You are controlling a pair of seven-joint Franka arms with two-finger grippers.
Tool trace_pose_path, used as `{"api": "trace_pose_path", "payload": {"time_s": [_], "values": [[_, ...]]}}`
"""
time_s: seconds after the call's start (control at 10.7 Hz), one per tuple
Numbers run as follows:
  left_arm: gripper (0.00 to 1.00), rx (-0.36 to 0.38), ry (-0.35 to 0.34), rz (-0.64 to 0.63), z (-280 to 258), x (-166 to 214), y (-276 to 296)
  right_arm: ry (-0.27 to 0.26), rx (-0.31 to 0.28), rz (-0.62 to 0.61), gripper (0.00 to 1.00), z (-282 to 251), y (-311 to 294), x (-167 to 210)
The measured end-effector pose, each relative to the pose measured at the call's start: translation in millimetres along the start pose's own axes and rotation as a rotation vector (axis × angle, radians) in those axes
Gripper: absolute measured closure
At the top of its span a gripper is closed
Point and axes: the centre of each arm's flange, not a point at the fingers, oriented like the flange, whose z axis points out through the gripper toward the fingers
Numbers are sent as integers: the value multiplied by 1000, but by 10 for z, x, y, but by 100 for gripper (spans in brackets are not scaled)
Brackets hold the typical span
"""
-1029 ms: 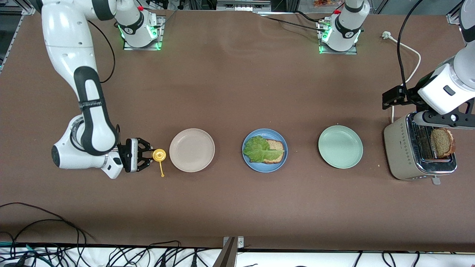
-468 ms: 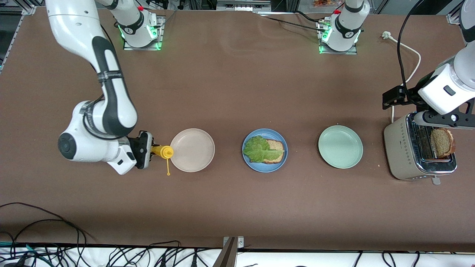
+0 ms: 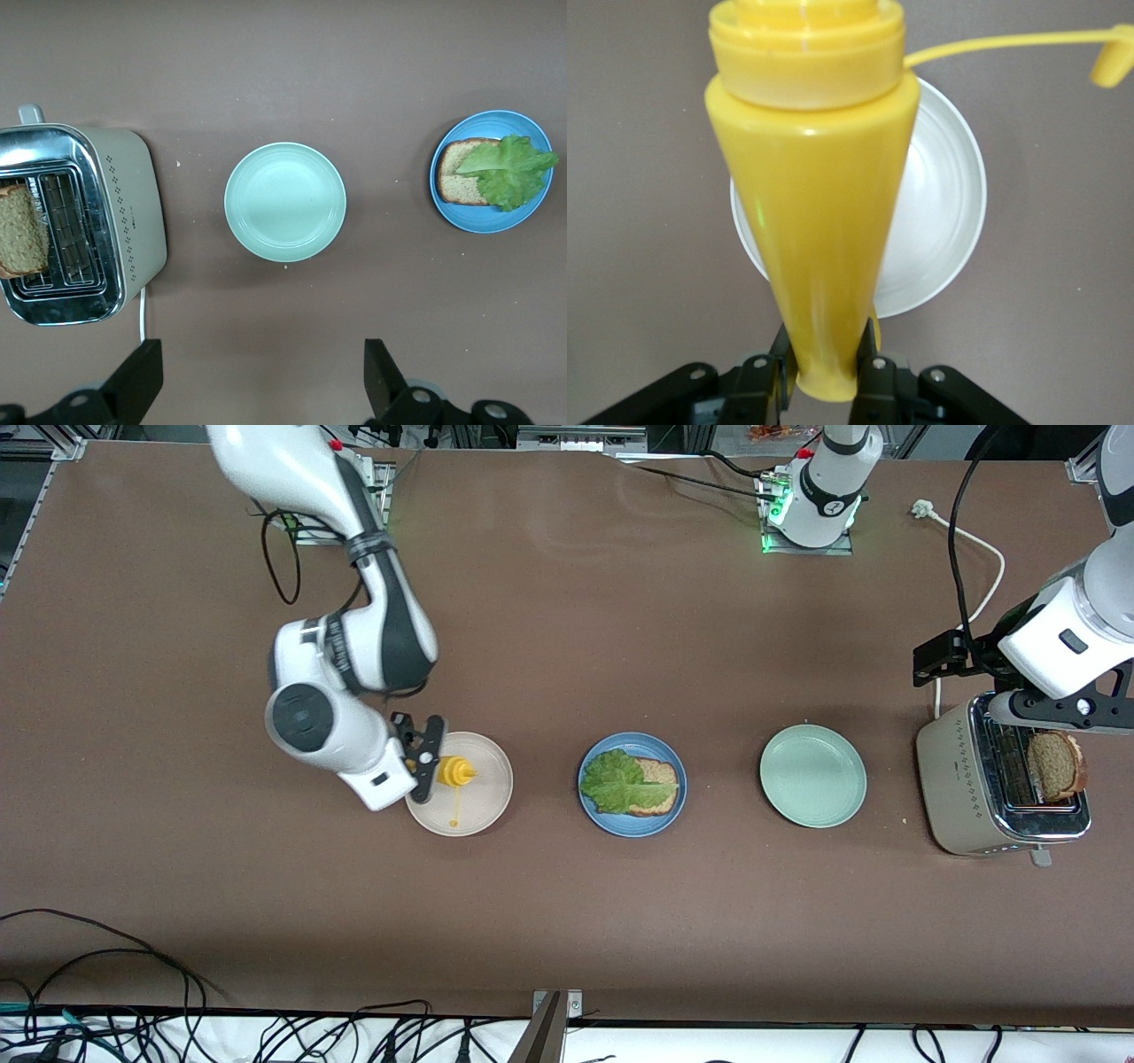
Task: Make sandwich in blue plate with both arms
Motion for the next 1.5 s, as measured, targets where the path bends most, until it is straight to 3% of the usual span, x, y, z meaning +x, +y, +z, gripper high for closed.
{"api": "trace_pose_path", "payload": {"time_s": [0.28,0.47,0.65,1.03,1.5], "values": [[0,0,0,0,0,0,0,-190,-149,8,70,-151,-480,677],[0,0,0,0,0,0,-2,-276,-187,31,70,-162,-760,1062],[0,0,0,-1,0,0,-3,-330,-214,45,70,-94,-880,1308],[0,0,0,-1,0,0,-3,-481,-377,62,70,419,-1339,1830],[0,0,0,-1,0,0,-4,-574,-495,55,70,943,-1517,2107]]}}
